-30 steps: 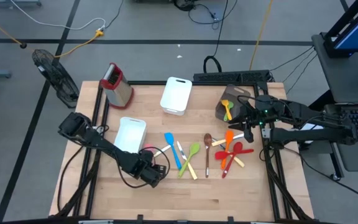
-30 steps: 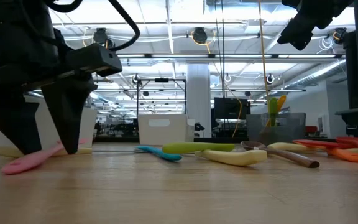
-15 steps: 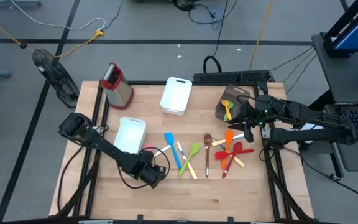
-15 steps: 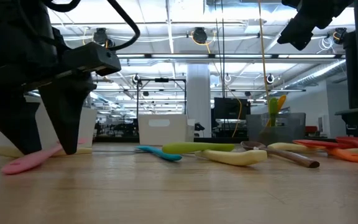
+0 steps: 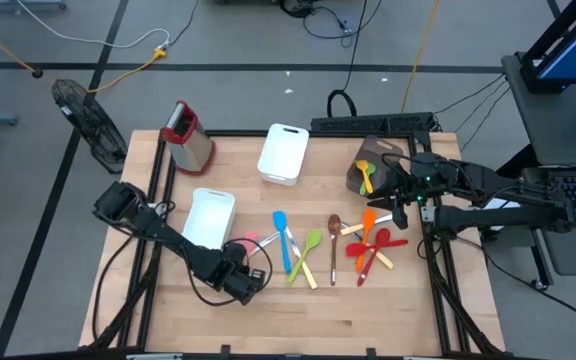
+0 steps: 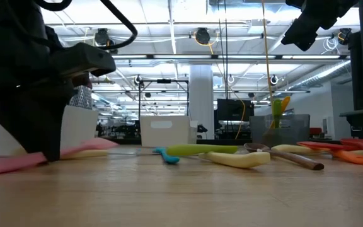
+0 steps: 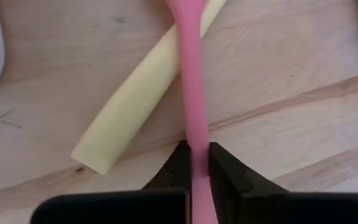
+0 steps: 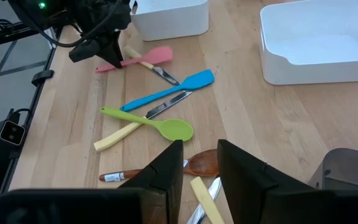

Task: Pick & Place Kitchen Items
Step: Put the pink spatula into the black bin

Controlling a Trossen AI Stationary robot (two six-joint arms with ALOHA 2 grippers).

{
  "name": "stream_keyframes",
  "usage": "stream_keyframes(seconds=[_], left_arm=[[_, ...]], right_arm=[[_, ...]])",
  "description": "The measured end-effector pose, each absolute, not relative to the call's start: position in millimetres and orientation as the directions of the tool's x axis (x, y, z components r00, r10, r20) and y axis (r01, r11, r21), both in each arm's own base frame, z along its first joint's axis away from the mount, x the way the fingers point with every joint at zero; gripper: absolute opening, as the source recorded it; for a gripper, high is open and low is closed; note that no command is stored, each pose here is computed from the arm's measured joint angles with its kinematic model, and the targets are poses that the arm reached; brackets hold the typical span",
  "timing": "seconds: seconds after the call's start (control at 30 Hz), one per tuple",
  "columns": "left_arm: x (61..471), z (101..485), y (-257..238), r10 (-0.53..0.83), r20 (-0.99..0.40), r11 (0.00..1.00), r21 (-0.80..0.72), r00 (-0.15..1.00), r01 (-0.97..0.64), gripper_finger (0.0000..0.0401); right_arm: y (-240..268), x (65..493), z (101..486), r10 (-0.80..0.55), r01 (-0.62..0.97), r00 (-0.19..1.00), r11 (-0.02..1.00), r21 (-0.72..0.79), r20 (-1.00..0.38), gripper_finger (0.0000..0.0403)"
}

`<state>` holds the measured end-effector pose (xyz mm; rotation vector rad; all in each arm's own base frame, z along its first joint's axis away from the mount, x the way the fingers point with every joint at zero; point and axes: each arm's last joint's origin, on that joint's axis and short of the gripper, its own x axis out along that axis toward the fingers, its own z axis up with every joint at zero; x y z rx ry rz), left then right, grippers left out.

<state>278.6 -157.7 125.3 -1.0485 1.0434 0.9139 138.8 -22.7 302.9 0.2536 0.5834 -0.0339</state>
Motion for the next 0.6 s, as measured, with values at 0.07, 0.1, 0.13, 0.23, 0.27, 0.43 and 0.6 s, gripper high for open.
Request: stream_keyframes(seconds=[0.07,0.1,0.13,0.23,0.27,0.43,0.6], left_arm=[[280,127,-160,0.105,-0.958,0.268,-0.232,0.267,-0.935,0.0017],[281,128,-161,0.106,-0.956,0.280,-0.234,0.272,-0.931,0.0021],[282,130,-162,0.104,-0.956,0.290,-0.235,0.275,-0.928,0.0026],[285,135,-165,0.105,-0.954,0.321,-0.236,0.282,-0.917,0.0028],[286,137,-166,0.111,-0.953,0.328,-0.233,0.283,-0.915,0.0024],[293,150,-169,0.141,-0.947,0.366,-0.222,0.290,-0.904,0.0005],[298,158,-170,0.149,-0.936,0.405,-0.236,0.319,-0.883,0.0006]], right_arm=[[-23,139,303,0.040,0.103,0.835,0.968,0.227,-0.549,0.0091],[-23,139,303,0.040,0.103,0.835,0.968,0.227,-0.549,0.0091],[-23,139,303,0.040,0.104,0.835,0.968,0.228,-0.549,0.0091],[-23,139,303,0.040,0.105,0.835,0.968,0.229,-0.549,0.0091],[-23,139,303,0.040,0.104,0.835,0.968,0.229,-0.549,0.0091],[-23,139,303,0.040,0.104,0.835,0.968,0.229,-0.549,0.0091],[-23,139,303,0.040,0.105,0.835,0.968,0.229,-0.549,0.0091]])
